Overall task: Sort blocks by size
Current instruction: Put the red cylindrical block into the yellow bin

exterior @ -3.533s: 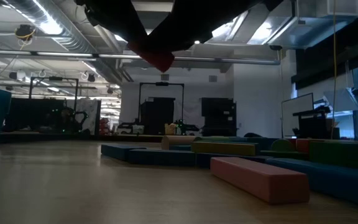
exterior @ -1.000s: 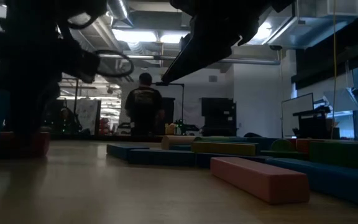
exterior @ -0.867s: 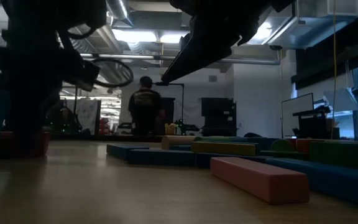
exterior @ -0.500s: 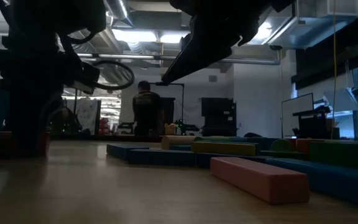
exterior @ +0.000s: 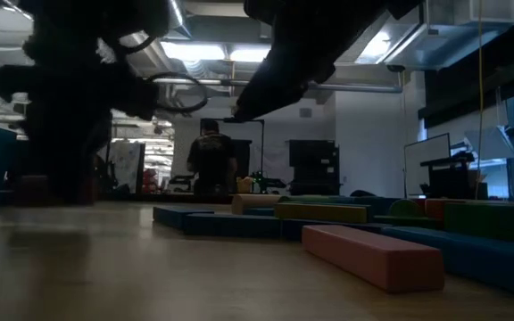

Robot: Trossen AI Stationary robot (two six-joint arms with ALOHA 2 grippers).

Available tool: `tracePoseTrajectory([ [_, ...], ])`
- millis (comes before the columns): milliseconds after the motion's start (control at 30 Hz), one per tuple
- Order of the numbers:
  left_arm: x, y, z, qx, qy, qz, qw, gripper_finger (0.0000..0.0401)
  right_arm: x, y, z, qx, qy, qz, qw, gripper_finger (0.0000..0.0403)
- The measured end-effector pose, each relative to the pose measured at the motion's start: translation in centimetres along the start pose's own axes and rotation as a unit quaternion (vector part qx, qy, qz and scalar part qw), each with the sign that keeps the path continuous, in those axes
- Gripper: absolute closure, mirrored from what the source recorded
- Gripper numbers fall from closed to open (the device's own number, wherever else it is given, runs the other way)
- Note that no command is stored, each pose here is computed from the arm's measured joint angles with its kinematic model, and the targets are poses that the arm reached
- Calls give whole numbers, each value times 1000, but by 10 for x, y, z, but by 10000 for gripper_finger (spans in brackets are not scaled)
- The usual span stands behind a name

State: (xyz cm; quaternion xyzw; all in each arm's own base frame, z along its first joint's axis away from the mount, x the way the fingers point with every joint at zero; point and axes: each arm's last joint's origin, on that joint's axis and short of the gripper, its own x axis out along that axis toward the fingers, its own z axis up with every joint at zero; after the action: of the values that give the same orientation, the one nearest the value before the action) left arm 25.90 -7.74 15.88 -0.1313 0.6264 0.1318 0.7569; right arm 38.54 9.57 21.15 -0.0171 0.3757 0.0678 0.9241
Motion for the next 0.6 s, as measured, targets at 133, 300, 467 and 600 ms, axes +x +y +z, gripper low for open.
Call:
tracePoseTrajectory([
  [133, -8, 5, 10, 10, -3, 9, 1000, 287, 0, 1, 0, 22, 2, 16, 1000, 160],
  [300, -24, 5, 21, 25, 7, 15, 1000, 287, 0, 1, 1, 34, -2, 15, 999, 160],
  [467, -47, 2, 28, 36, 22, 24, 999, 287, 9, 2, -1, 35, -10, 13, 999, 160],
  [600, -67, 0, 24, 27, 68, 33, 997, 287, 24, 2, -7, 34, -6, 13, 999, 160],
])
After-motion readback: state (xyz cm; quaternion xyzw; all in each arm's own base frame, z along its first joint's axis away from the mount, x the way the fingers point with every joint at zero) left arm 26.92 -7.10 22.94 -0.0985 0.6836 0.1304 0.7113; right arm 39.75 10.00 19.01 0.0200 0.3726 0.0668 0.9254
